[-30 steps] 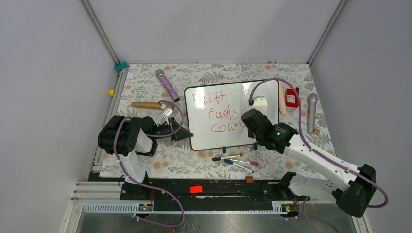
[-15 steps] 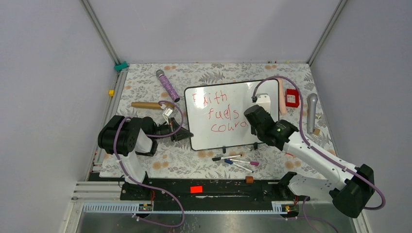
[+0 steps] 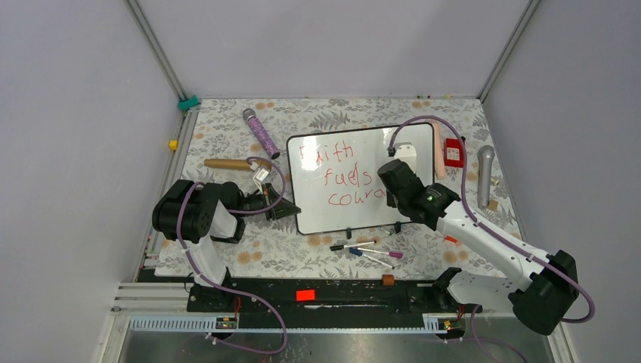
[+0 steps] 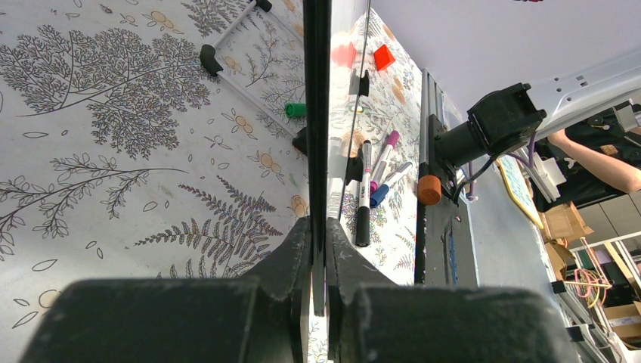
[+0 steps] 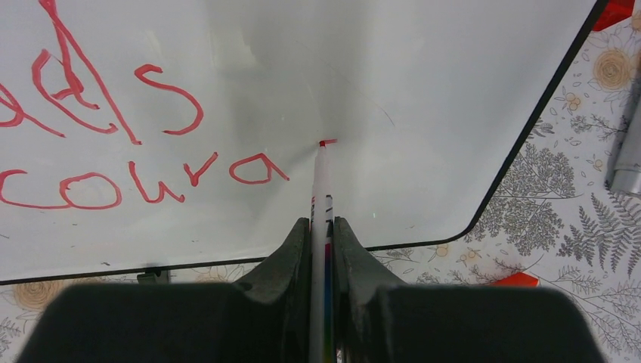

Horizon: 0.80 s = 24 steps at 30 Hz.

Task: Write a sentence on the whiteboard

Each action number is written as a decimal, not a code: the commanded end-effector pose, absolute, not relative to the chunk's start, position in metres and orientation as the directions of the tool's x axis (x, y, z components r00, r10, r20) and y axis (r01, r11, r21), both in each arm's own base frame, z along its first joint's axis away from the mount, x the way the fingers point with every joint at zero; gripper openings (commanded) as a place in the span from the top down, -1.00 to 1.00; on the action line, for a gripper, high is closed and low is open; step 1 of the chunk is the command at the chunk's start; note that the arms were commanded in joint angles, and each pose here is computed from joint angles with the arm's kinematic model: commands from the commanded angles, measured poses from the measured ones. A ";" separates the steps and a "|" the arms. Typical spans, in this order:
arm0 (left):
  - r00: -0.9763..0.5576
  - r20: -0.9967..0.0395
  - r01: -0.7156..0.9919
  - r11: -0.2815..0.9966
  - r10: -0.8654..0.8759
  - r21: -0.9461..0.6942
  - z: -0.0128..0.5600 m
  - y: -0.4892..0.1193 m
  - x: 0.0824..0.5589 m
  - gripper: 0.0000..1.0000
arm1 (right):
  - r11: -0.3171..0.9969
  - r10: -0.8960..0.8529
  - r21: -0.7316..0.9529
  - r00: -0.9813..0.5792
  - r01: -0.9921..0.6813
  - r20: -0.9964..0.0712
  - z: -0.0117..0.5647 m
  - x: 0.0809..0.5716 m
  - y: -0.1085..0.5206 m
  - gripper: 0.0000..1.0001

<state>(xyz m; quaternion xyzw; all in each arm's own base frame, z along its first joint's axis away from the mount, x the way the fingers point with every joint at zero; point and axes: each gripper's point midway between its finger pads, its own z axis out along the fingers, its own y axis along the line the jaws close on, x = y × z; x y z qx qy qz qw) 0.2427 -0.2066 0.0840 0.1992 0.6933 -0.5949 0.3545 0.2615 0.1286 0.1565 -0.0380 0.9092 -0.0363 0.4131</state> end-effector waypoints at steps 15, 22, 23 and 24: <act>-0.604 -0.785 0.763 0.187 -0.137 -0.619 0.094 -0.209 0.246 1.00 | 0.999 -0.049 -0.050 -0.698 -0.019 -0.715 0.140 0.247 0.126 1.00; -0.605 -0.784 0.762 0.186 -0.136 -0.620 0.094 -0.209 0.245 1.00 | 0.994 -0.067 -0.107 -0.665 0.020 -0.744 0.154 0.258 0.117 1.00; -0.604 -0.786 0.763 0.187 -0.136 -0.619 0.094 -0.209 0.246 1.00 | 0.993 -0.068 -0.112 -0.664 0.024 -0.745 0.155 0.260 0.117 1.00; -0.602 -0.786 0.764 0.188 -0.137 -0.618 0.094 -0.209 0.246 1.00 | 0.993 -0.068 -0.114 -0.660 0.027 -0.748 0.157 0.262 0.117 1.00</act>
